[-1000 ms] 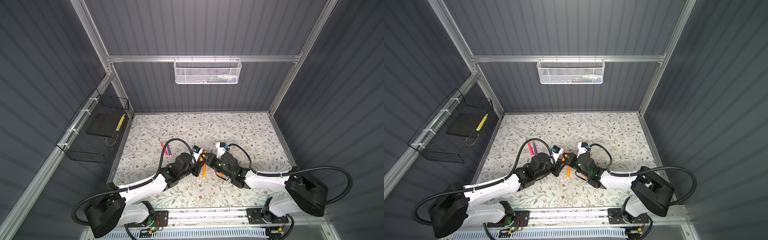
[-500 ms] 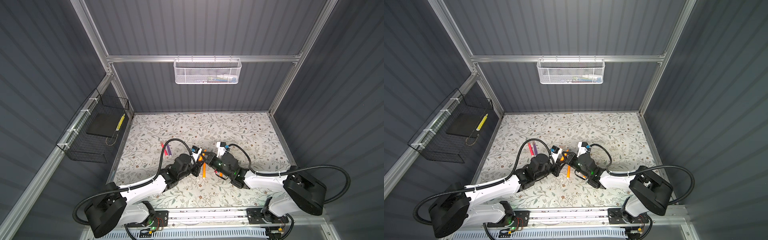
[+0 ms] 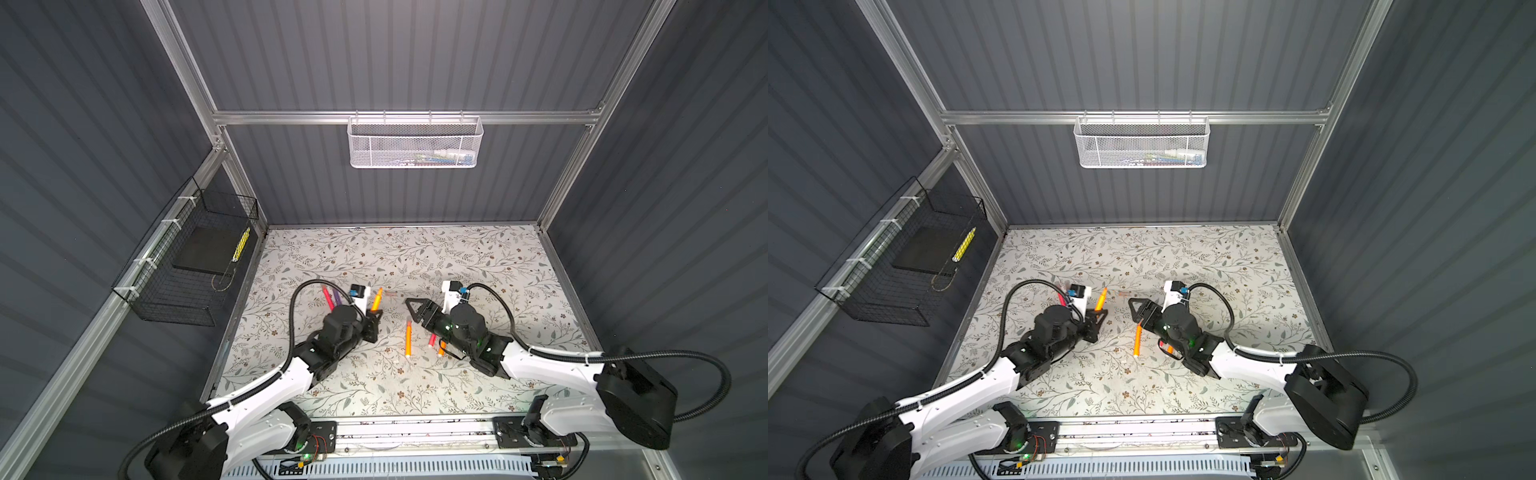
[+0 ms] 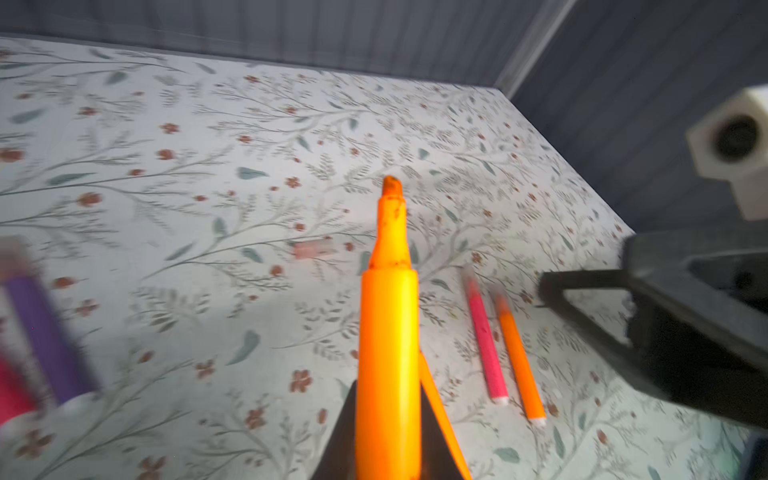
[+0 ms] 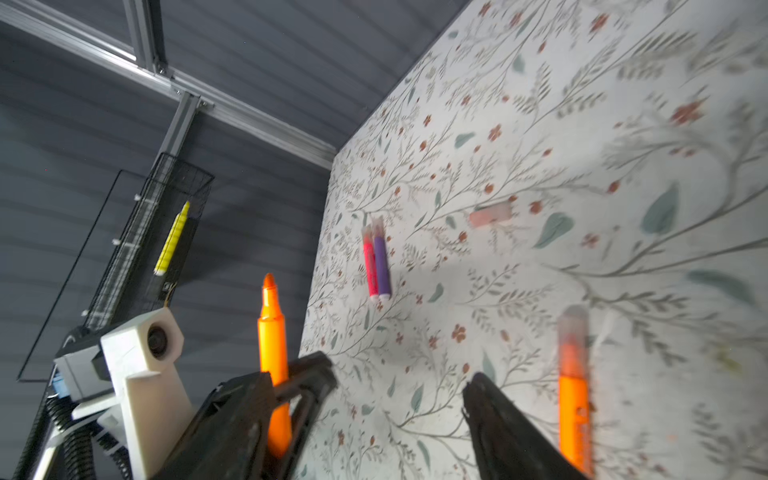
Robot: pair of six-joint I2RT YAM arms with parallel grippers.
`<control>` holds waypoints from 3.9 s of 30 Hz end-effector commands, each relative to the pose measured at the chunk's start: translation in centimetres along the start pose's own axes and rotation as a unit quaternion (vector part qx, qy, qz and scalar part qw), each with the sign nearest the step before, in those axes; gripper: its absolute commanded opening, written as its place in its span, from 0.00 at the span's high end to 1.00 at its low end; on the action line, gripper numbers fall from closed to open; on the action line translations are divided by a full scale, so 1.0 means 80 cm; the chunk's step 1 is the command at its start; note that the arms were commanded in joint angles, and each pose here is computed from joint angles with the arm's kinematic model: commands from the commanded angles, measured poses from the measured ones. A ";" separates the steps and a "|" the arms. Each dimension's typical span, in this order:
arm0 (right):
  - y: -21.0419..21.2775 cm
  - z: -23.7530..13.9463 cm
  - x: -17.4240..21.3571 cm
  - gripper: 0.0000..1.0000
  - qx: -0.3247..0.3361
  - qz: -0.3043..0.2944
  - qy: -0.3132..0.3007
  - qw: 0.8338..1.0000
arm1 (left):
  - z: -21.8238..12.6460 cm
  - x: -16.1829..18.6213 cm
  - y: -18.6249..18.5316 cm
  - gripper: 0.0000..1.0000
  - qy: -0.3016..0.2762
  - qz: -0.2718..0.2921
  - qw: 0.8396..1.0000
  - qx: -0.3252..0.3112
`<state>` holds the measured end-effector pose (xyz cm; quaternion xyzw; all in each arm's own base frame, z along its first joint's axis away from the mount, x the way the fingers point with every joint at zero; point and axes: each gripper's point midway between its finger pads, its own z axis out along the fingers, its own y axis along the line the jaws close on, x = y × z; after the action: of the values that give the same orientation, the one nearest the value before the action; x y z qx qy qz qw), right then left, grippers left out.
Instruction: Insert the pens into the pen caps
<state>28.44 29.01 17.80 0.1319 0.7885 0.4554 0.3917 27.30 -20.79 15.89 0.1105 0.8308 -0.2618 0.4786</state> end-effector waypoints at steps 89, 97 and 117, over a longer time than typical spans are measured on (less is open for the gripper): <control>-0.124 0.193 -0.006 0.29 0.339 -0.215 0.096 0.911 | -0.058 -0.002 -0.042 1.00 -0.017 -0.005 0.993 0.115; -0.163 0.214 -0.004 0.36 0.393 -0.216 0.102 0.888 | -0.061 -0.004 -0.042 1.00 -0.019 -0.001 0.993 0.114; -0.183 0.200 0.006 0.76 0.399 -0.211 0.128 0.883 | -0.062 -0.006 -0.044 1.00 -0.020 -0.001 0.993 0.117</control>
<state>42.29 31.49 2.13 0.0486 0.9506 0.0326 0.3048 22.76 -21.00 19.72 0.1494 0.7854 -0.3605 0.4804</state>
